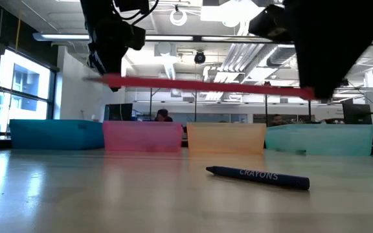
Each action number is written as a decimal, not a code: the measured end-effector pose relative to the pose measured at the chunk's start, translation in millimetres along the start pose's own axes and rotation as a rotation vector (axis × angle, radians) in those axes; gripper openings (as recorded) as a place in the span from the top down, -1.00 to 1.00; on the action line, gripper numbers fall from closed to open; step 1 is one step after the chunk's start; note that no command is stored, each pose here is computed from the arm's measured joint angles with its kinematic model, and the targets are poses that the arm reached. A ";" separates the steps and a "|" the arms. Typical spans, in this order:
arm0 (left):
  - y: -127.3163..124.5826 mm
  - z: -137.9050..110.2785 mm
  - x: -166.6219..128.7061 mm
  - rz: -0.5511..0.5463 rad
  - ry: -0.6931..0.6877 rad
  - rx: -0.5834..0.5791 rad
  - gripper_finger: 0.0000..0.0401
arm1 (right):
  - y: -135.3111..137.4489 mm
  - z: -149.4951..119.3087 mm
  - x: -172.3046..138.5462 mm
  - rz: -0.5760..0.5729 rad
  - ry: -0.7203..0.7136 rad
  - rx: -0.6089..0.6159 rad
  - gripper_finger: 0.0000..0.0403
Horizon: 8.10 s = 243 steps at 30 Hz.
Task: Sort crayons/erasers/pens/pencils in bins
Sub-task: Put the pink pencil into the orange bin, then put the blue crayon into the blue bin
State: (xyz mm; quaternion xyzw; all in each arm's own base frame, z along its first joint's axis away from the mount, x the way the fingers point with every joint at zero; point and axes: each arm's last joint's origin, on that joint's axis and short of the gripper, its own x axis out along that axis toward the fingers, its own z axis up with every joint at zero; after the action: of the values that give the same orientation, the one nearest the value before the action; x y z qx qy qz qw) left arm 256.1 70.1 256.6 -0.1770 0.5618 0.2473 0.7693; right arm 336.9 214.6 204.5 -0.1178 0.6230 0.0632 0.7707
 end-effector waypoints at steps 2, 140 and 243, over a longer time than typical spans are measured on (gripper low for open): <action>0.0 0.0 0.0 0.000 0.000 0.000 0.30 | -6.0 -0.9 -6.2 -0.025 -0.005 0.001 0.97; -76.6 27.3 -28.6 -0.218 -0.631 0.564 -0.13 | -256.5 -131.3 -117.3 -0.110 -0.594 1.261 0.41; -247.7 9.3 143.3 -0.349 -0.151 0.895 0.54 | -243.1 -144.7 -109.5 -0.234 -0.388 1.232 0.41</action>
State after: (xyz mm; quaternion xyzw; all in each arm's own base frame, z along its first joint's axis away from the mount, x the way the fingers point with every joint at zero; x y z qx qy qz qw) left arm 442.1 -100.6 121.7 0.0981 0.5175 -0.1390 0.8386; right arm 235.9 -52.0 308.0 0.2917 0.3778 -0.3692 0.7974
